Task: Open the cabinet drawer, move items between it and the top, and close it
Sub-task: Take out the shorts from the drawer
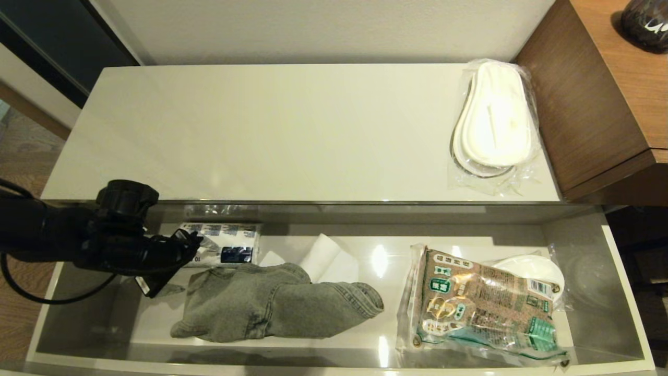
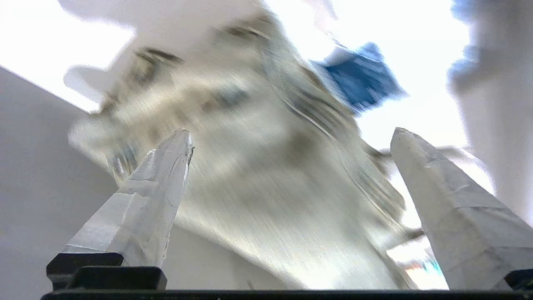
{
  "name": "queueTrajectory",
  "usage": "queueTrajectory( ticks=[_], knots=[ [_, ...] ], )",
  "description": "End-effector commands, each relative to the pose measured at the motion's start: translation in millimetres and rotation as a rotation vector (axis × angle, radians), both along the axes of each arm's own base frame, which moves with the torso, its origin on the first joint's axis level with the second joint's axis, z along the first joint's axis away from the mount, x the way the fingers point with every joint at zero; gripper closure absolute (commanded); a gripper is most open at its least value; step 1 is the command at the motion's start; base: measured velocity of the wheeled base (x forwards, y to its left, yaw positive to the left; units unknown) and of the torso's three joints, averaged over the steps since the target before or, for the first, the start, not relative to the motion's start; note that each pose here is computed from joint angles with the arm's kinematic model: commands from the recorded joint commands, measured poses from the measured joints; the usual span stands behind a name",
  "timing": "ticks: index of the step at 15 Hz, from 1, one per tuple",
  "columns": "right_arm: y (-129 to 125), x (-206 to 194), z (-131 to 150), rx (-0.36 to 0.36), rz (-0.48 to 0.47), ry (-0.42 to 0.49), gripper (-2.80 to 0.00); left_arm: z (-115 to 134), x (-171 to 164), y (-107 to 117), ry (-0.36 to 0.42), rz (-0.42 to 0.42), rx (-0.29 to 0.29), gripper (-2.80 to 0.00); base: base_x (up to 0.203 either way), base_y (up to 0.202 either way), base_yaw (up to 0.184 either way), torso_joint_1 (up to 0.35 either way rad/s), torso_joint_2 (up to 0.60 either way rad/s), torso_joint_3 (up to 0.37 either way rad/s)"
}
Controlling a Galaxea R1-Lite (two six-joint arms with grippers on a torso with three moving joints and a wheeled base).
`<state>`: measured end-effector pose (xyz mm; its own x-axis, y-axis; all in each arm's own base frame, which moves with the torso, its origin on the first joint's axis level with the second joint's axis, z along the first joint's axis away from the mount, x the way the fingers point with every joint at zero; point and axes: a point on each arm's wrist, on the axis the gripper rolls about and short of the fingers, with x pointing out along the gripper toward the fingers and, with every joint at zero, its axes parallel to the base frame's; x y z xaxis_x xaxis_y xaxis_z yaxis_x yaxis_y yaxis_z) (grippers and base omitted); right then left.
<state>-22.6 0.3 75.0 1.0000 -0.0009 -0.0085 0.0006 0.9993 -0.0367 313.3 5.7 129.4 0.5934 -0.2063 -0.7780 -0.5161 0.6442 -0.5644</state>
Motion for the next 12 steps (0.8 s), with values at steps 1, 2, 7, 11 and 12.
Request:
queueTrajectory(
  ticks=[1, 2, 7, 11, 12],
  knots=[
    [0, 0, 0, 0.002, 0.001, 0.001, 0.00, 57, -36, -11, -0.121, -0.032, -0.002, -2.80, 0.000, 0.000, 0.000, 0.000, 0.00, 0.000],
    [0, 0, 0, 0.005, 0.001, 0.001, 0.00, 73, -54, -14, -0.141, -0.046, -0.003, -2.80, 0.000, 0.000, 0.000, 0.000, 0.00, 0.000],
    [0, 0, 0, 0.000, 0.001, 0.003, 0.00, 128, -141, -21, -0.207, -0.102, 0.004, -2.80, 0.000, 0.000, 0.000, 0.000, 0.00, 0.000],
    [0, 0, 0, 0.002, -0.002, 0.002, 0.00, 137, -192, -19, -0.175, -0.124, 0.019, -2.80, 0.000, 0.000, 0.000, 0.000, 0.00, 0.000],
    [0, 0, 0, 0.002, -0.002, 0.002, 0.00, 127, -183, -20, -0.111, -0.127, 0.025, -2.80, 0.000, 0.000, 0.000, 0.000, 0.00, 0.000]
  ],
)
